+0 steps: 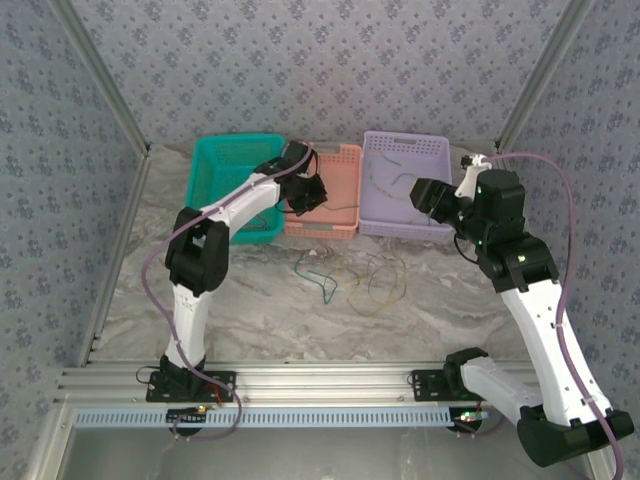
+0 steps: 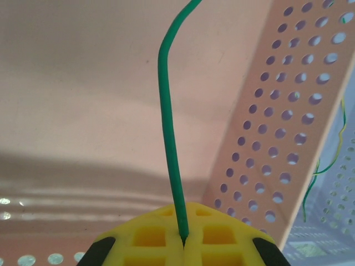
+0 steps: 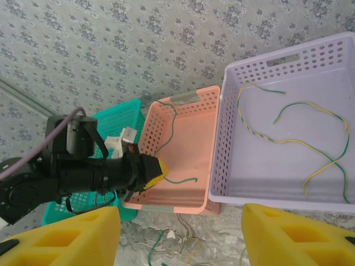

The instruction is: Untangle the cables

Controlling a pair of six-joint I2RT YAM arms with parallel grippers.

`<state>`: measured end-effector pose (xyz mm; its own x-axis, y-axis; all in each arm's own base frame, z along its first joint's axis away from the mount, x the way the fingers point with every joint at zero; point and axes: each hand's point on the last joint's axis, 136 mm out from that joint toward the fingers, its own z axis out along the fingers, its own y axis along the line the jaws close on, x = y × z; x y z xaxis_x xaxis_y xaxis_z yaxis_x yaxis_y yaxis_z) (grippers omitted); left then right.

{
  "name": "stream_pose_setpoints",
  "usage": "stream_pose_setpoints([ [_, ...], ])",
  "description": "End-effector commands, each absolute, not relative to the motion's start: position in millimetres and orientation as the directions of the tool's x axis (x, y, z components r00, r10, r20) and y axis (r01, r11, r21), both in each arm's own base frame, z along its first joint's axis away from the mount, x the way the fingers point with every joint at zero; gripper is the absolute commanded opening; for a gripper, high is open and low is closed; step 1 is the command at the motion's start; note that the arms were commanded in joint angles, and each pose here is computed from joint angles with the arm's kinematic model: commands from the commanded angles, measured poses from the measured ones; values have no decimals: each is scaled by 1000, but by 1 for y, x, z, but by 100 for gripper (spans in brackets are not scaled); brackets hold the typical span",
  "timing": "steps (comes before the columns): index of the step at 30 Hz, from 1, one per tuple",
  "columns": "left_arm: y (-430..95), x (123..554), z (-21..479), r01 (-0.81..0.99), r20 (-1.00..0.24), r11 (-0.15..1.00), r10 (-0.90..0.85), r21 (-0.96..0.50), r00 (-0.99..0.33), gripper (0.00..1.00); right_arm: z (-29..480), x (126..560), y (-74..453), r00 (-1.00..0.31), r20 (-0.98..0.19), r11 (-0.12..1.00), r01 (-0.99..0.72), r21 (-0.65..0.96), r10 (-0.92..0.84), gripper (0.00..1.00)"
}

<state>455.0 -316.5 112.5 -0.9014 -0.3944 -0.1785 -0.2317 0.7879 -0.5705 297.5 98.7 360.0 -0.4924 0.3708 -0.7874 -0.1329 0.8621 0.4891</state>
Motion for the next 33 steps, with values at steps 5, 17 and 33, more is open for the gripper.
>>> stream_pose_setpoints([
  [5, -309, 457, 110, -264, -192, 837, -394, -480, -899, 35, 359, 293, 99, -485, -791, 860, -139, 490, 372, 61],
  [17, -295, 399, 222, -92, -531, 926, -290, -367, -796, 62, 287, 270, 115, -621, -724, 896, -78, 437, 300, 55],
  [33, -194, 234, 129, -203, -516, 918, -362, -340, -776, 48, 105, 214, 255, -818, -426, 854, 143, 499, 386, 53],
])
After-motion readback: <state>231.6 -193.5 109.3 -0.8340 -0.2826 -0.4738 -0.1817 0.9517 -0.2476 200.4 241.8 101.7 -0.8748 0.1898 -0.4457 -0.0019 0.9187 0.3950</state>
